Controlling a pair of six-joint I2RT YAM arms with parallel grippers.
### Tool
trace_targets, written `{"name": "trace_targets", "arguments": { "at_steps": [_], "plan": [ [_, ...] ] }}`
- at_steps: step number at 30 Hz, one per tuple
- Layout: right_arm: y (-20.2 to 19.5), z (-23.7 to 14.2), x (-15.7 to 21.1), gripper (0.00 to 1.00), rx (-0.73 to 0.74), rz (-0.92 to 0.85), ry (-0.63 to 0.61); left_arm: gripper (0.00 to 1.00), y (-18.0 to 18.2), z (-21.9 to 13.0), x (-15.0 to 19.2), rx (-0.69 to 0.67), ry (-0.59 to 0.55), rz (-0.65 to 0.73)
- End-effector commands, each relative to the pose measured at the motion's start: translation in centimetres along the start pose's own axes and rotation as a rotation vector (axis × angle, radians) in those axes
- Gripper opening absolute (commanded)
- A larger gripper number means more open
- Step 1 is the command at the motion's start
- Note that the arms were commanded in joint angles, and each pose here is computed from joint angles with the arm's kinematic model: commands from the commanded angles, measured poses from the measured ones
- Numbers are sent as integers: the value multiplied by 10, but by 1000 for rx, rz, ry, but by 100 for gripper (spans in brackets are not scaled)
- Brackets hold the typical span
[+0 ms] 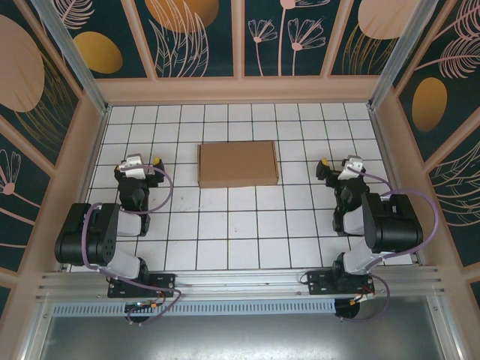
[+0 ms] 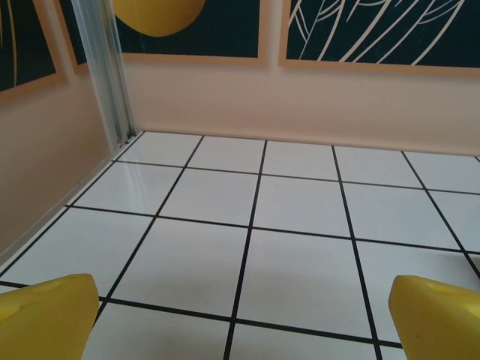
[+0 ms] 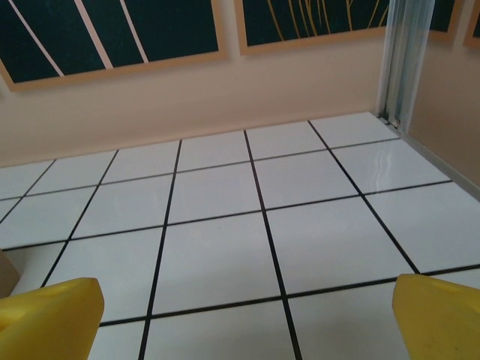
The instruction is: Fold the paper box
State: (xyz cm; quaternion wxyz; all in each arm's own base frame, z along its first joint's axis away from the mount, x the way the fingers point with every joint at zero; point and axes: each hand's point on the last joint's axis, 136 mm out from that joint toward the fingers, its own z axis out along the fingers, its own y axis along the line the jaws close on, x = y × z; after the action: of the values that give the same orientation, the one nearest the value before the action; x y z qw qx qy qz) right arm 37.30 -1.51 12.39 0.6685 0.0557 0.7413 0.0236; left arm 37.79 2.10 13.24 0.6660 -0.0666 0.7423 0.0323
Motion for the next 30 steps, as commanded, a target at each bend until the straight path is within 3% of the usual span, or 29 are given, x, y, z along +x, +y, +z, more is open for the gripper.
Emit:
{"name": "trace_targets", "arguments": {
  "at_steps": [1,30],
  "plan": [
    [1,1,-3,99,5,15,-5,99,-3,2,-1,18,0,-20],
    [6,-1,-4,99,10,-18,-17,99,-2,-1,-3,20,-10,-18]
  ]
}}
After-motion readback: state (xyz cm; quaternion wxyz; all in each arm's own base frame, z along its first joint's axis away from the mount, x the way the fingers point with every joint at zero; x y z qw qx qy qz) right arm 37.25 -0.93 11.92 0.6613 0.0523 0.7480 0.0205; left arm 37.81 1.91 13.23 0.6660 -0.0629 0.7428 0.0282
